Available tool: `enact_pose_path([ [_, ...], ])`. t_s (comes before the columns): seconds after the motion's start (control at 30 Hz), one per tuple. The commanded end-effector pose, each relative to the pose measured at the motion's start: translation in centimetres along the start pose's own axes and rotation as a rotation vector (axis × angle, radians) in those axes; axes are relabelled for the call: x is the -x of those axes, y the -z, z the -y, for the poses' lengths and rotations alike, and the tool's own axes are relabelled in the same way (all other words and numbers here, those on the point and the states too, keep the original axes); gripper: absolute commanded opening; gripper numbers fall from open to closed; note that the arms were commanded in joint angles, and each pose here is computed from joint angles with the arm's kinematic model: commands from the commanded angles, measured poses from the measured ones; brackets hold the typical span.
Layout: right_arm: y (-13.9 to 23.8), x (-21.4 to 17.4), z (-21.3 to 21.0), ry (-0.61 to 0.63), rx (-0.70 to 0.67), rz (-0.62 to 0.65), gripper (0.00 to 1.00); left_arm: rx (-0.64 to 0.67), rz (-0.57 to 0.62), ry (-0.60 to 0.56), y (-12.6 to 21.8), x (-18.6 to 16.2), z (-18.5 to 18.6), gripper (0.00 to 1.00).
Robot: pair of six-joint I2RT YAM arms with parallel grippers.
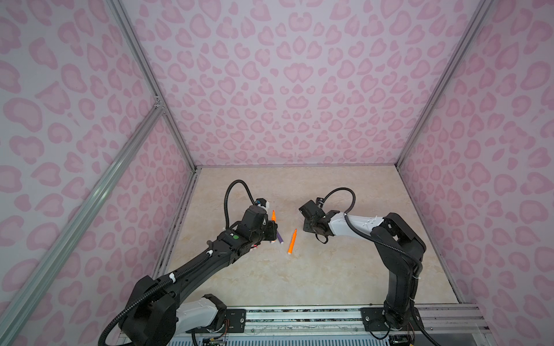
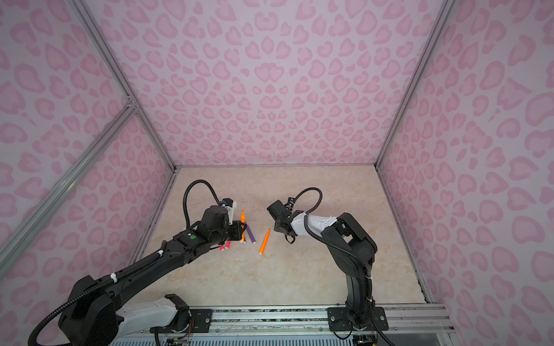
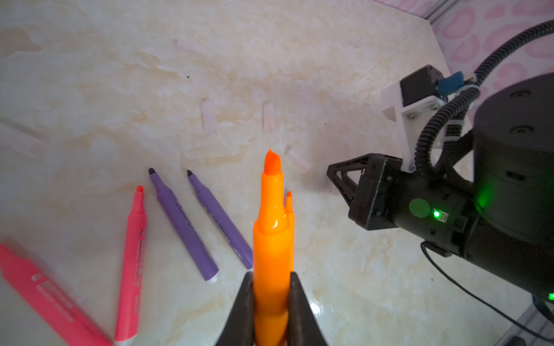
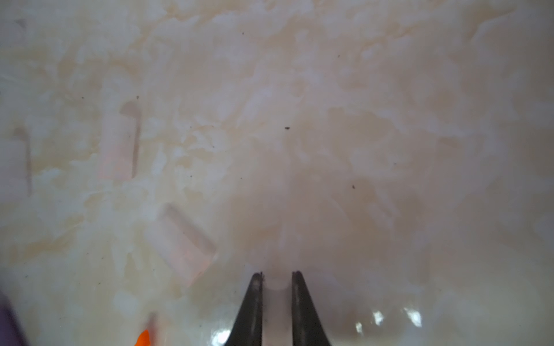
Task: Insert the pens into the pen caps
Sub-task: 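Lift the cap with the right gripper toward the highlighter in the left gripper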
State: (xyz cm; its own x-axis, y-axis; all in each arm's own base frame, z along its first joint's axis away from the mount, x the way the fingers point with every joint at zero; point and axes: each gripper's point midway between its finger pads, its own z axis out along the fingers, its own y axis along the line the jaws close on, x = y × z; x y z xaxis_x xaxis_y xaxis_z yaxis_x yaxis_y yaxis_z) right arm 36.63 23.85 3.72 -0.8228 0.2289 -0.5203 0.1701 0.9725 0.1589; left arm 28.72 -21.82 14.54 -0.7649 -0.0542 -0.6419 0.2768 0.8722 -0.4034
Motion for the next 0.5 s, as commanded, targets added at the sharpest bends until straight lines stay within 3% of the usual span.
enact_pose_path([
  [0.0,3.1,2.8,0.3,-0.028,0.050,0.074,0.11,-0.168,0.037,-0.129,0.8,0.6,5.1,0.04],
  [0.23,12.1,5.7,2.3,-0.116,0.227,0.283,0.10,-0.465,0.003,-0.350,2.5,-2.6,13.5,0.04],
  [0.47,17.8,5.8,4.4,-0.173,0.378,0.405,0.03,-0.596,0.010,-0.487,4.8,-5.0,17.4,0.04],
])
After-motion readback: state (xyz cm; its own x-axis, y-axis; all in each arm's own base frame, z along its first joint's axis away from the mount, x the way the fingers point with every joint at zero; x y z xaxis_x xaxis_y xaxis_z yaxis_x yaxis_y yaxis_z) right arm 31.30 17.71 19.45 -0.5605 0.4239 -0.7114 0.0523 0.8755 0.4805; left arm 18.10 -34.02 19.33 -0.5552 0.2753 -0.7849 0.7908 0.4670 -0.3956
